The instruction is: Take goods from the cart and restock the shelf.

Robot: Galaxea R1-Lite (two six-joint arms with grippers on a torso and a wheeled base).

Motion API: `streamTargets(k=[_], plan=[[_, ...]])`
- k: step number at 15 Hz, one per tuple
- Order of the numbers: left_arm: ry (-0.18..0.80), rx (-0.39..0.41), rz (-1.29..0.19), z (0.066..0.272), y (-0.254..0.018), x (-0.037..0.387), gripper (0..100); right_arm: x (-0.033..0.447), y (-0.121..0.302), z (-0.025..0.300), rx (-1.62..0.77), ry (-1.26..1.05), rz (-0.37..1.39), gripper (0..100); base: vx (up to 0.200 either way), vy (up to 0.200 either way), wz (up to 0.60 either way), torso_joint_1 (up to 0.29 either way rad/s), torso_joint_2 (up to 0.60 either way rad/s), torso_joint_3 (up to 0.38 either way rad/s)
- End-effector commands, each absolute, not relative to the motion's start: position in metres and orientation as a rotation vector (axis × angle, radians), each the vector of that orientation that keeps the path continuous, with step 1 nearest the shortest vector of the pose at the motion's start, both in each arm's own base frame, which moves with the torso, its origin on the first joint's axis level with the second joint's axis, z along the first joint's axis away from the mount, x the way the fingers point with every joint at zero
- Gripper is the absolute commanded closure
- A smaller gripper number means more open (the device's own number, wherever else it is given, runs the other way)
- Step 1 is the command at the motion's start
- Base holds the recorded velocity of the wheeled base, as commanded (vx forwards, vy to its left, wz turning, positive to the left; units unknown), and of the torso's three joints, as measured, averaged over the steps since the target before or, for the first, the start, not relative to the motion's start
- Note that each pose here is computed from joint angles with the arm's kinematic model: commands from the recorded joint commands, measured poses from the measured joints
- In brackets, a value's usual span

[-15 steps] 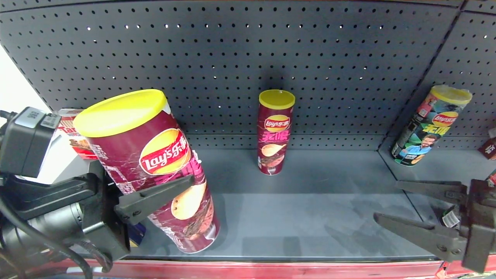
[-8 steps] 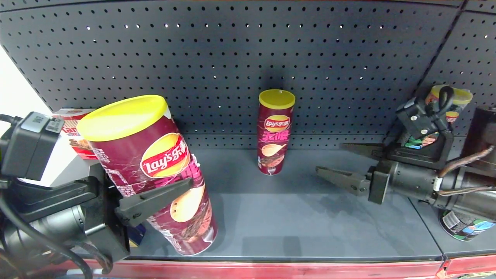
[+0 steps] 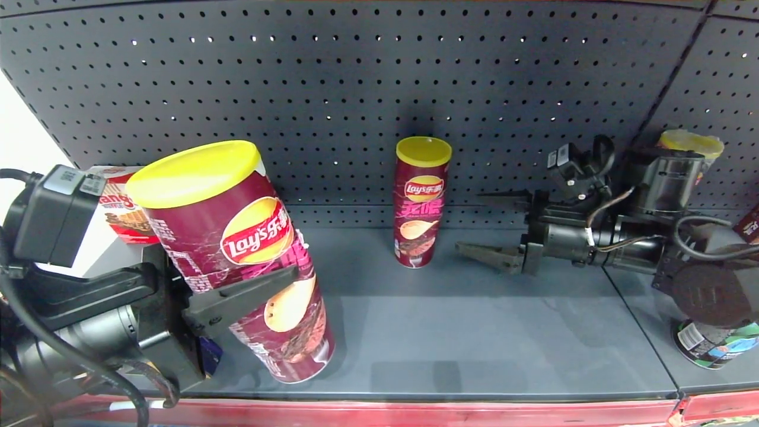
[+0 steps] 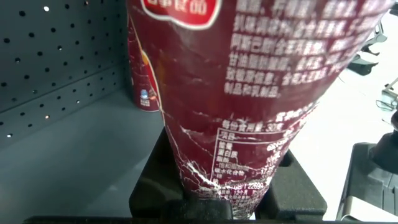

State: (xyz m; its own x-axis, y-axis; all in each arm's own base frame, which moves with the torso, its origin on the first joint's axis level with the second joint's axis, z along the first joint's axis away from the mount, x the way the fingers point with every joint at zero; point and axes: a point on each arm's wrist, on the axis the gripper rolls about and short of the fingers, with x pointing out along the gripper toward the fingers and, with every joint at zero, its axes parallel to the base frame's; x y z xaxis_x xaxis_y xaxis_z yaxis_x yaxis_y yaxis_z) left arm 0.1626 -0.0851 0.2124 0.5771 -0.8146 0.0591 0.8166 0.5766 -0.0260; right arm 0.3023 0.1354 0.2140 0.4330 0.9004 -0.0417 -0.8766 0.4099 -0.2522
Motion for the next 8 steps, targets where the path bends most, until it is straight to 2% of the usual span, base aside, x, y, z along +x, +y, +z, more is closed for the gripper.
streamTargets(k=[1, 8], plan=[[-0.036, -0.053, -0.951, 0.211, -0.085, 0.164, 100, 0.328, 0.146, 0.203, -0.248, -0.097, 1.141, 0, 0.0, 0.0, 0.0, 0.0, 0.0, 0.0], [-0.035, -0.053, -0.946, 0.211, -0.084, 0.164, 100, 0.356, 0.166, 0.191, -0.242, -0.094, 1.159, 0, 0.0, 0.0, 0.0, 0.0, 0.0, 0.0]])
